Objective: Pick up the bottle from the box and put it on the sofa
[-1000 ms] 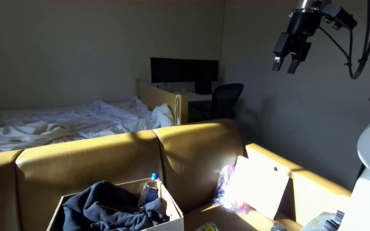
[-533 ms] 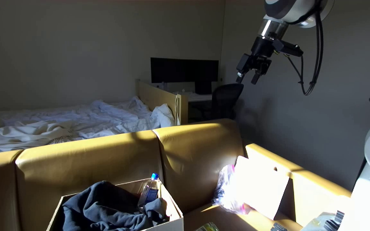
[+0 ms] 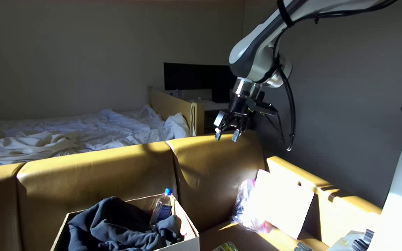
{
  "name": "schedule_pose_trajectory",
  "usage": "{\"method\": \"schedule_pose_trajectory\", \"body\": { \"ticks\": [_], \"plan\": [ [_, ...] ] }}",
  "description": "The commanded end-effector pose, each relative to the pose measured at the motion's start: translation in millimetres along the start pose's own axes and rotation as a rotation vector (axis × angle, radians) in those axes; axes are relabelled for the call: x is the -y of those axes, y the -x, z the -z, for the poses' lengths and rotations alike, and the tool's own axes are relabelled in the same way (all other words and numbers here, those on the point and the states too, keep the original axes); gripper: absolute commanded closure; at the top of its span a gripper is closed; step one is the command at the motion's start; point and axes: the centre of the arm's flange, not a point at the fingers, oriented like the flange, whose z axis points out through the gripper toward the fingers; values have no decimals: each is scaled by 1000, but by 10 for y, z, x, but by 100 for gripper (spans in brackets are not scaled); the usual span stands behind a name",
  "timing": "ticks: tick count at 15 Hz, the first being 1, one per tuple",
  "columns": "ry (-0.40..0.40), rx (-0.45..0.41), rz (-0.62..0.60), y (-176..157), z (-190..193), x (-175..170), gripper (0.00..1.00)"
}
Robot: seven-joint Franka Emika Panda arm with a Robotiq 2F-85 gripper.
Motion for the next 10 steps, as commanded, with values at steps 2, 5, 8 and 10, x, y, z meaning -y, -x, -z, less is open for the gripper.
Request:
{"method": "schedule_pose_trajectory", "body": {
  "ticks": [2,5,8,10],
  "plan": [
    [5,34,12,-19,-233,85,0],
    [5,5,-6,-51,-86,1,0],
    [3,-6,-7,-55,-26,-2,0],
    [-18,31,24,-87,-93,34,0]
  ]
}}
